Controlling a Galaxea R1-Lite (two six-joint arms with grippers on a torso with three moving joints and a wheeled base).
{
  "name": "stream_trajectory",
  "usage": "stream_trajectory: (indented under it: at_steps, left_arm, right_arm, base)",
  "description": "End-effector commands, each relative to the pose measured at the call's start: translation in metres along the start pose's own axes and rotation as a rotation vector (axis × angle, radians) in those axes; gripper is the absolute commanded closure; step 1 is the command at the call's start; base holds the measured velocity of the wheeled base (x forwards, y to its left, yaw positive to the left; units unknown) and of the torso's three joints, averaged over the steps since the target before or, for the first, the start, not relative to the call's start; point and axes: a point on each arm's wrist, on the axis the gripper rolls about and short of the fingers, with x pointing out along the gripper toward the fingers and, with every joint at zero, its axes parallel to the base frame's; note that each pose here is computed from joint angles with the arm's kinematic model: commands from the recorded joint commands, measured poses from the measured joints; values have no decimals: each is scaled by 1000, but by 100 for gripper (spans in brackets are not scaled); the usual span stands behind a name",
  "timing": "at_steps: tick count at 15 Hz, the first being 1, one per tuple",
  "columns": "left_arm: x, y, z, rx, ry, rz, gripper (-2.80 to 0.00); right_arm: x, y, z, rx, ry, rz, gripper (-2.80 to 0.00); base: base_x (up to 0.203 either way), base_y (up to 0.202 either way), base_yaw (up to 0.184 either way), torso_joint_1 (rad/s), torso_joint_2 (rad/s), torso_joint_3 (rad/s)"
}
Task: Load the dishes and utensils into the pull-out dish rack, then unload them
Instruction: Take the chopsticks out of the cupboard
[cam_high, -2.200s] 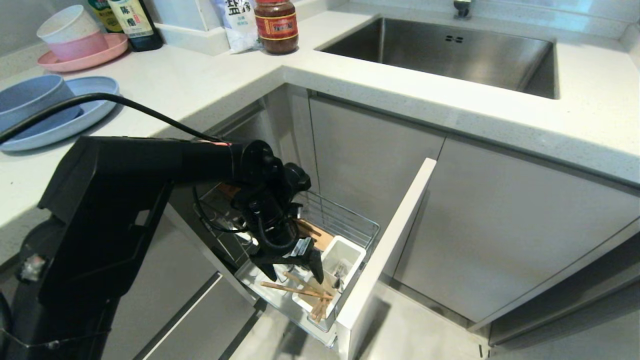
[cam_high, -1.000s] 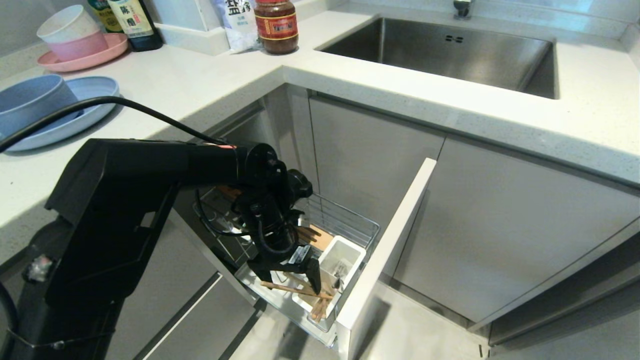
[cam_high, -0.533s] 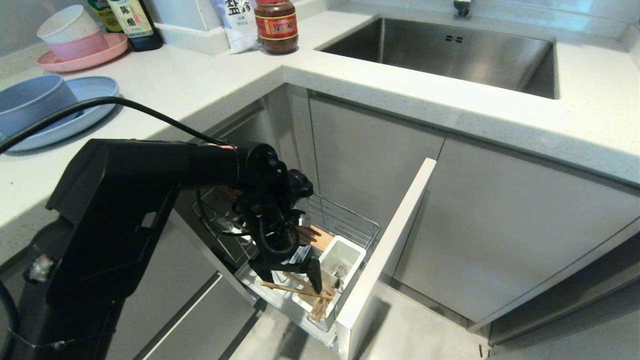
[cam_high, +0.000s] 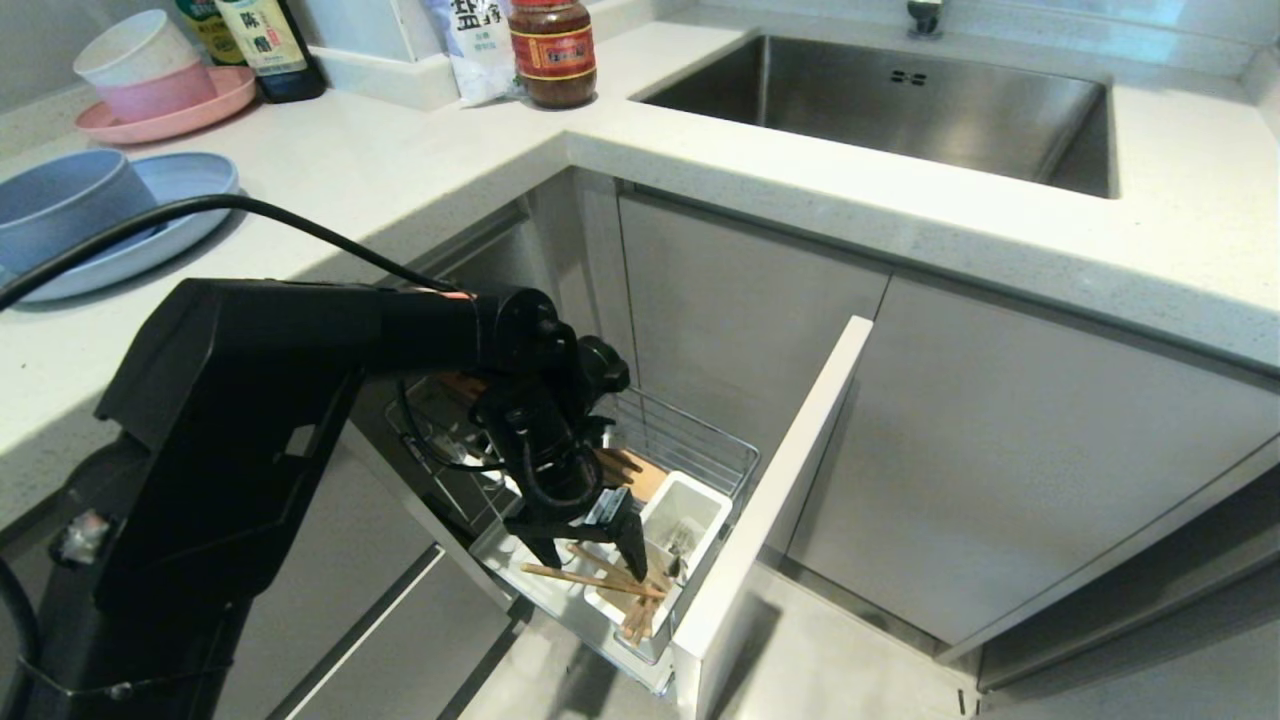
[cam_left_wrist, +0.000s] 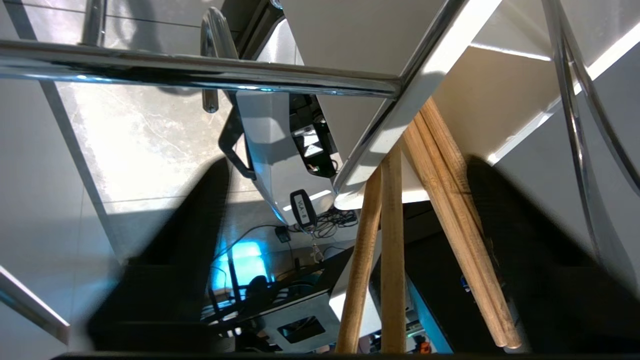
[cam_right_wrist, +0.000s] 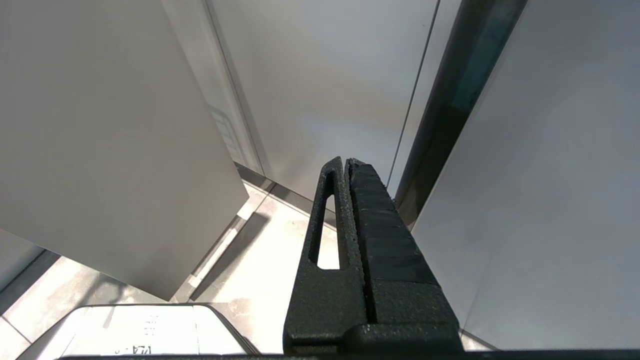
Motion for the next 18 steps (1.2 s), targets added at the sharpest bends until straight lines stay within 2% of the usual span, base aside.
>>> stream_trajectory:
  at_steps: [1,14,18]
  left_arm:
    - [0,0,-1,-2,6,1,0]
    - [0,-7,-3,10,17,-11,0]
    - [-15,-16,-15,28,29,-31,0]
  right_arm:
    - [0,0,0,0,-3,0,0]
    - [0,0,0,0,-3,0,0]
    - [0,0,0,0,-3,0,0]
  base:
    - [0,0,0,0,0,0]
    - [0,0,0,0,0,0]
    - [0,0,0,0,0,0]
